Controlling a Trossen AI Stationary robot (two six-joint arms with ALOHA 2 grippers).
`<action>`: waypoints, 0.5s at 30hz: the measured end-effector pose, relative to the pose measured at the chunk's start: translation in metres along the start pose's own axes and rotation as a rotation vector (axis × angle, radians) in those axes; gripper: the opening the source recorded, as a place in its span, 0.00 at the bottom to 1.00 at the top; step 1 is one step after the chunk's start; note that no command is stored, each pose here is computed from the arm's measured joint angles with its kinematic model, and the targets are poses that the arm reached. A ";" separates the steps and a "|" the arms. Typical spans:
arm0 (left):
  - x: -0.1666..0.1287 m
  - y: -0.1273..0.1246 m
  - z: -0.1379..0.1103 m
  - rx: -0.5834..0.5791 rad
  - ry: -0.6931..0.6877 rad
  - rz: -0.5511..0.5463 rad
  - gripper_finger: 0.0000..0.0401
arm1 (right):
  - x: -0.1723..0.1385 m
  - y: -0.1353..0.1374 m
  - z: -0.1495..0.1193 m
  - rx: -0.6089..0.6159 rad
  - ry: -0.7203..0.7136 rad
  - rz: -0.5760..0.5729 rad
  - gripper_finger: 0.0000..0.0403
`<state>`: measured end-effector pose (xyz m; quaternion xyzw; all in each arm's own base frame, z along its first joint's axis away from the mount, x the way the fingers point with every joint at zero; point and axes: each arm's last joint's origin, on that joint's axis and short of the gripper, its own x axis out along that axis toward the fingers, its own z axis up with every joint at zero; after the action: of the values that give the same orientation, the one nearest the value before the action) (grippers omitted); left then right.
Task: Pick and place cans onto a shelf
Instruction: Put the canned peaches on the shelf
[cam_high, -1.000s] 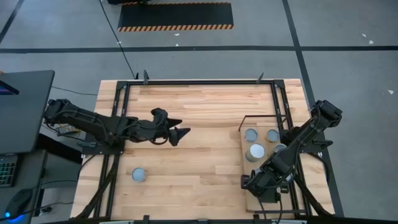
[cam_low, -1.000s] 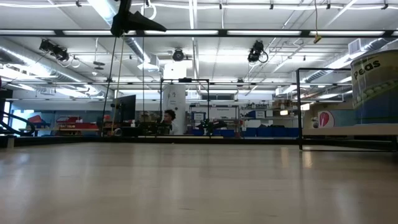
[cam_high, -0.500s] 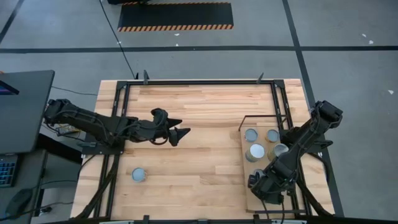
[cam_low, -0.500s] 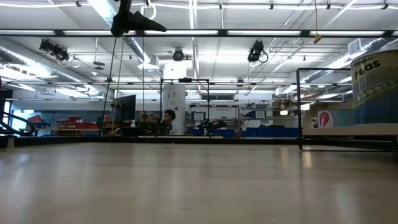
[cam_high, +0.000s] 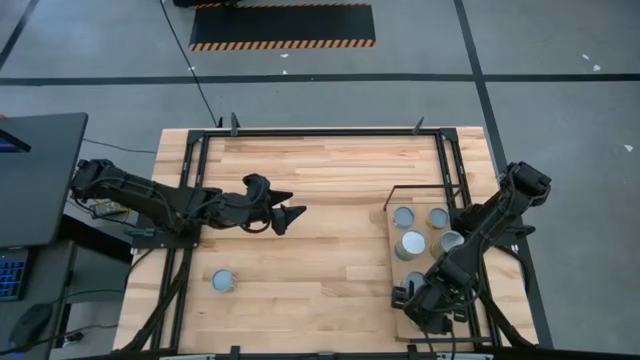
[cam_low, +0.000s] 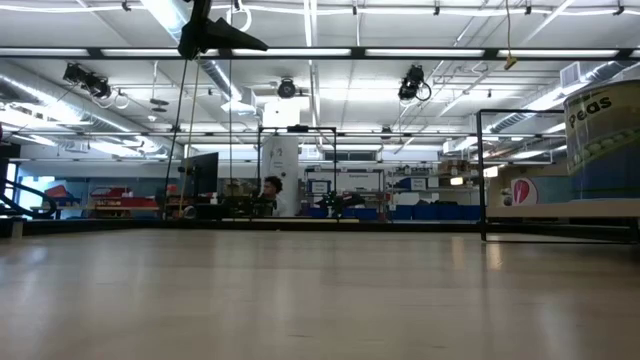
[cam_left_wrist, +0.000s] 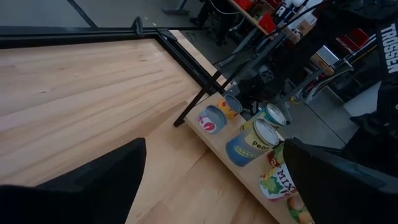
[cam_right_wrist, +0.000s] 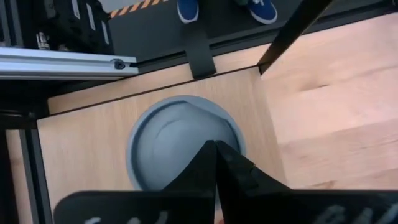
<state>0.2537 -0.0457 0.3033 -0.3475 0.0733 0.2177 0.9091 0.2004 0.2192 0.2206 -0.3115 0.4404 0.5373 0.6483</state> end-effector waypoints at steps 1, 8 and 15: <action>0.000 0.000 0.000 0.000 0.000 0.000 0.96 | 0.000 0.000 0.000 -0.001 0.000 0.001 0.03; 0.000 0.000 0.000 0.000 0.000 0.000 0.96 | -0.002 0.007 0.002 0.039 0.013 0.034 0.02; 0.000 0.000 0.000 0.001 0.000 0.000 0.96 | 0.008 0.007 -0.002 0.035 -0.006 0.053 0.02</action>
<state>0.2537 -0.0457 0.3033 -0.3471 0.0734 0.2176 0.9093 0.1932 0.2227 0.2131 -0.2867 0.4561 0.5474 0.6404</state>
